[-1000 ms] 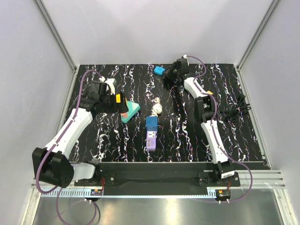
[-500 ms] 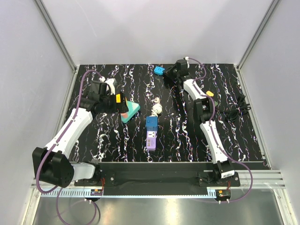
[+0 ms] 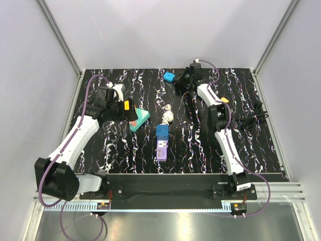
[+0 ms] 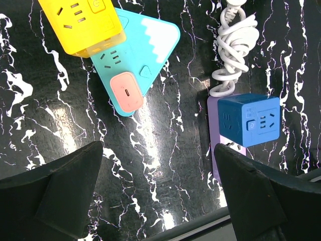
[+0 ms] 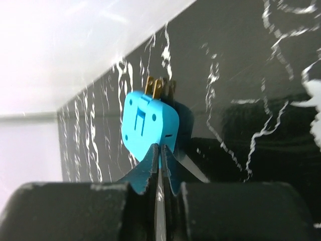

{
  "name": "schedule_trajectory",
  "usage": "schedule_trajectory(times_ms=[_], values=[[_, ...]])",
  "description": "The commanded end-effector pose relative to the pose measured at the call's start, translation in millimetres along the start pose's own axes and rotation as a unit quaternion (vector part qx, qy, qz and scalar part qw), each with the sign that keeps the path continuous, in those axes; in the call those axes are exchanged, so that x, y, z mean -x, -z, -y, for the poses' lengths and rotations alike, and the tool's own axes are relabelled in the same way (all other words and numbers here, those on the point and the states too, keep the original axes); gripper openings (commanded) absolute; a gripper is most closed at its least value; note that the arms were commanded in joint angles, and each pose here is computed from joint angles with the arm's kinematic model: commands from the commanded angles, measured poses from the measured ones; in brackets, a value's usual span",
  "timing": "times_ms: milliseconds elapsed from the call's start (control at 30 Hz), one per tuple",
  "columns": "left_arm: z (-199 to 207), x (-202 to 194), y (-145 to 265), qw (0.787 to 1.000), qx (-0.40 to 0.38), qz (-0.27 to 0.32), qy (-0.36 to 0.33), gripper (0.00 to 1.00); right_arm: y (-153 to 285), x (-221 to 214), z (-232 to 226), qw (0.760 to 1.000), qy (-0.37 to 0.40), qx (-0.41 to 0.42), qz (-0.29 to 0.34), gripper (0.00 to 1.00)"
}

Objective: Insert the plug

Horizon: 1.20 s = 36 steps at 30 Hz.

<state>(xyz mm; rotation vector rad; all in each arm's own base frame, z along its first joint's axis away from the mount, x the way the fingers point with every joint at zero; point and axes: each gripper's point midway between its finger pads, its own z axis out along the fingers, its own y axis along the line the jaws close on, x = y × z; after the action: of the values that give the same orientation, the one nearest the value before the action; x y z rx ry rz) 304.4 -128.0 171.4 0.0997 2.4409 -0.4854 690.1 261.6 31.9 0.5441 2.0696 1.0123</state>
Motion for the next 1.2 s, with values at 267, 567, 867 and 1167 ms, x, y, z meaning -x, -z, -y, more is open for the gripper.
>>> schedule_trajectory(times_ms=[267, 567, 867, 1167], values=[[10, 13, 7, 0.999, -0.025, 0.030, -0.012, 0.99, 50, -56, 33, 0.986, 0.046, -0.108, -0.121, 0.09], [9, 12, 7, 0.999, -0.021, 0.031, -0.013, 0.99, 27, -20, 21, 0.993, 0.045, -0.097, -0.038, 0.53], [7, 12, 4, 0.999, -0.017, 0.026, -0.012, 0.99, -3, 2, 19, 0.997, -0.009, -0.064, 0.032, 0.49], [7, 11, 1, 1.000, -0.021, 0.021, -0.009, 0.99, -16, -17, 21, 0.997, -0.066, -0.038, 0.010, 0.33]])
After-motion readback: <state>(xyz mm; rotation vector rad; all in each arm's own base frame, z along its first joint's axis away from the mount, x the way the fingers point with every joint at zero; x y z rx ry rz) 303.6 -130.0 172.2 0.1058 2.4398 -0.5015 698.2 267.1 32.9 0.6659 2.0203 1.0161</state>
